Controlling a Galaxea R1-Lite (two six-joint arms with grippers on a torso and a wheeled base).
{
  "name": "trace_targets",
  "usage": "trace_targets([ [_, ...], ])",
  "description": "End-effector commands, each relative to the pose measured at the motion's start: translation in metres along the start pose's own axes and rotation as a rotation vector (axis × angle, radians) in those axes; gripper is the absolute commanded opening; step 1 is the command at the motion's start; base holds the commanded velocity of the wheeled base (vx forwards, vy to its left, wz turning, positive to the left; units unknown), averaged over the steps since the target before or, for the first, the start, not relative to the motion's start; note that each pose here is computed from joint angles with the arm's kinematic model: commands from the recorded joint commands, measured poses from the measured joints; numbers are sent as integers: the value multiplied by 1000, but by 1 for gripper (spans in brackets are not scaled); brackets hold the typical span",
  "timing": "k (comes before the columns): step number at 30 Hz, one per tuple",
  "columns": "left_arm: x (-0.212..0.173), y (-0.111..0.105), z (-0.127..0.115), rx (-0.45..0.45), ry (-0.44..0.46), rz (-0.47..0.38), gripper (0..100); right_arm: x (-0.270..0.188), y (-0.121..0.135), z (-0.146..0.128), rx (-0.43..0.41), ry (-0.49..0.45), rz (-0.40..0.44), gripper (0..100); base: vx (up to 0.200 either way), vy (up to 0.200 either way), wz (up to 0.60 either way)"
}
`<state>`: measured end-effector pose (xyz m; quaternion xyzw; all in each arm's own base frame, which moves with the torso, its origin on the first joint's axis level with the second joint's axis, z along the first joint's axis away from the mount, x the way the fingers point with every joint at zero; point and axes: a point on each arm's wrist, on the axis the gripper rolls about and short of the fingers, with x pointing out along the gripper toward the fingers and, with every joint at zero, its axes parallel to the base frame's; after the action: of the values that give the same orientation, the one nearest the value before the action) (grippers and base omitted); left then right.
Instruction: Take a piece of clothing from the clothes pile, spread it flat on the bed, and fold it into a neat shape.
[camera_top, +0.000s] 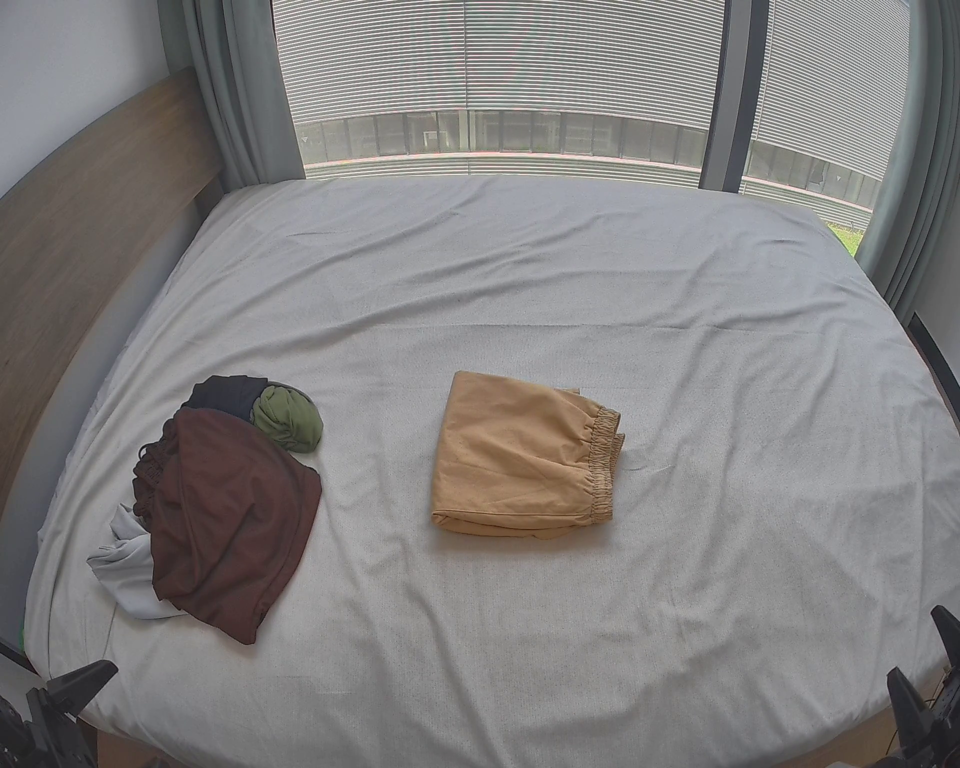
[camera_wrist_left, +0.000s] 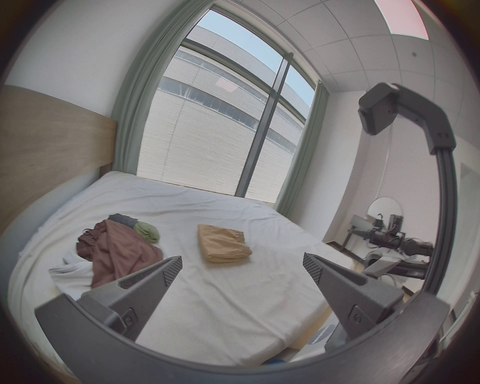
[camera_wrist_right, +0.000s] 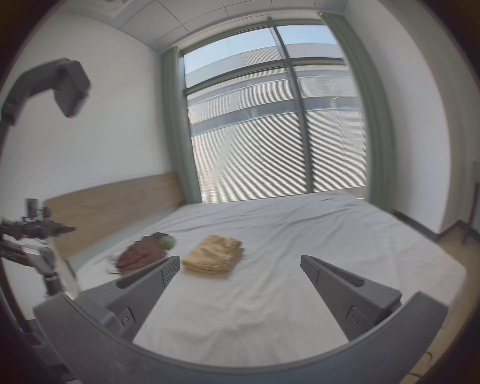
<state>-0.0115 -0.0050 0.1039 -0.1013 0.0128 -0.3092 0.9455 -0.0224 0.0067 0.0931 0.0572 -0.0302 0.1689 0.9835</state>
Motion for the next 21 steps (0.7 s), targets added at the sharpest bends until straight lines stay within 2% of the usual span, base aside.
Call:
trace_targets([
  [1,-6,1,-16,64,10,116,100,-3,-6,-10,-71,17,-269,100,0,0,0],
  [2,-7,2,-17,73,18,142,100,-3,-6,-11,-84,22,-287,100,0,0,0],
  [5,-7,4,-20,79,21,314,100,-4,-7,-10,-94,31,-328,100,0,0,0],
  [6,-7,4,-20,79,18,321,100,-4,-7,-10,-94,31,-328,100,0,0,0],
  [7,-6,4,-20,94,9,403,100,-4,-7,-10,-93,34,-331,100,0,0,0],
  [10,-7,1,-21,124,-27,501,100,-4,-7,-10,-79,27,-354,100,0,0,0],
  [16,-10,0,-22,137,-65,511,100,-4,-7,-10,-131,31,-356,100,0,0,0],
  [18,-12,3,-25,232,-28,613,100,-4,-8,-16,-117,54,-370,100,0,0,0],
  [20,-13,4,-29,224,9,648,100,-4,-8,-16,-105,58,-374,100,0,0,0],
  [21,-13,3,-28,214,-1,640,100,-4,-8,-16,-107,59,-368,100,0,0,0],
])
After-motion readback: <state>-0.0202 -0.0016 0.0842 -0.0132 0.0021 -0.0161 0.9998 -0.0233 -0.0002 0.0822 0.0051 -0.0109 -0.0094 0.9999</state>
